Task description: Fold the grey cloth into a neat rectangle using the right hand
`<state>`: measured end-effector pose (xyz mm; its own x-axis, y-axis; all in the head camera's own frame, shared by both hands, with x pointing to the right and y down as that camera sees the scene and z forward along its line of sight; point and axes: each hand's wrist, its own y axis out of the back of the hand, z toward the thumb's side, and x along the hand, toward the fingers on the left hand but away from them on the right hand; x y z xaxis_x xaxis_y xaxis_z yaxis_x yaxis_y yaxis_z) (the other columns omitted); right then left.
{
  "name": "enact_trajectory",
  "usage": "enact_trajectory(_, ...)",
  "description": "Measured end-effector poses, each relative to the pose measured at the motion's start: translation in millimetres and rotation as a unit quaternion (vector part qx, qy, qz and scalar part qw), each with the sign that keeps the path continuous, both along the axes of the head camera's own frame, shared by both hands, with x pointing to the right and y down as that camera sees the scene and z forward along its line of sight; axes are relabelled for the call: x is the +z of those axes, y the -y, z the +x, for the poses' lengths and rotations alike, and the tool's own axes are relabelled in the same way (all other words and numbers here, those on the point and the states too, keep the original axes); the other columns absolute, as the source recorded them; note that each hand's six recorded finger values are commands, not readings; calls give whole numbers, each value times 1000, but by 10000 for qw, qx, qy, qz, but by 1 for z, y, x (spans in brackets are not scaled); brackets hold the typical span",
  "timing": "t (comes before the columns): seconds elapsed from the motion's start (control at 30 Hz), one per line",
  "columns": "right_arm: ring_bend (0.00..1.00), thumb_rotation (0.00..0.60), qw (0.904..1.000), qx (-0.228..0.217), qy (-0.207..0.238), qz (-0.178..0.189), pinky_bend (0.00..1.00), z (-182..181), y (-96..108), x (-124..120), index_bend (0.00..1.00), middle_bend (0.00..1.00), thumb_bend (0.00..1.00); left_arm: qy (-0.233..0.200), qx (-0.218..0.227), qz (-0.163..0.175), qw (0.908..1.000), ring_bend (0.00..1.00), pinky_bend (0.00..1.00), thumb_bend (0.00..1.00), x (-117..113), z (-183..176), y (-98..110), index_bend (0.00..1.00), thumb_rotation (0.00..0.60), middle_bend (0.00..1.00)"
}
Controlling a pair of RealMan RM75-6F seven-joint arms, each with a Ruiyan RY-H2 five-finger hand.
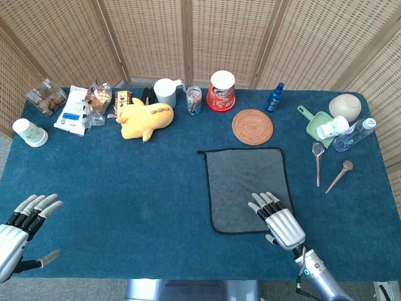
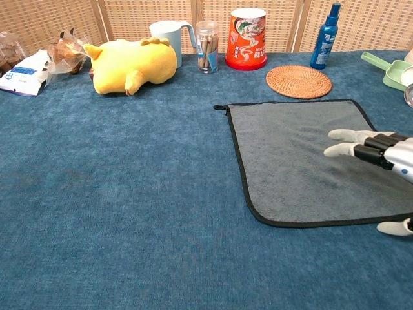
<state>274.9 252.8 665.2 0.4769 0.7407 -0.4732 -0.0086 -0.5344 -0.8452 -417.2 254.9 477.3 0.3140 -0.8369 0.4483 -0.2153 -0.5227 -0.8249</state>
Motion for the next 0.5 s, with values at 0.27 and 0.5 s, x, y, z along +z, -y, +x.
enact_trajectory(0.27, 0, 600, 10000, 17, 19, 66, 144, -2, 5, 2, 144, 0, 45, 30, 0, -29, 10000, 0, 66, 237, 2, 1, 0, 86, 600, 0)
enact_trajectory(0.5, 0, 600, 9999, 13, -15, 115, 156, -3, 5, 6, 185, 0, 90, 34, -11, -29, 10000, 0, 66, 237, 3, 1, 1, 86, 600, 0)
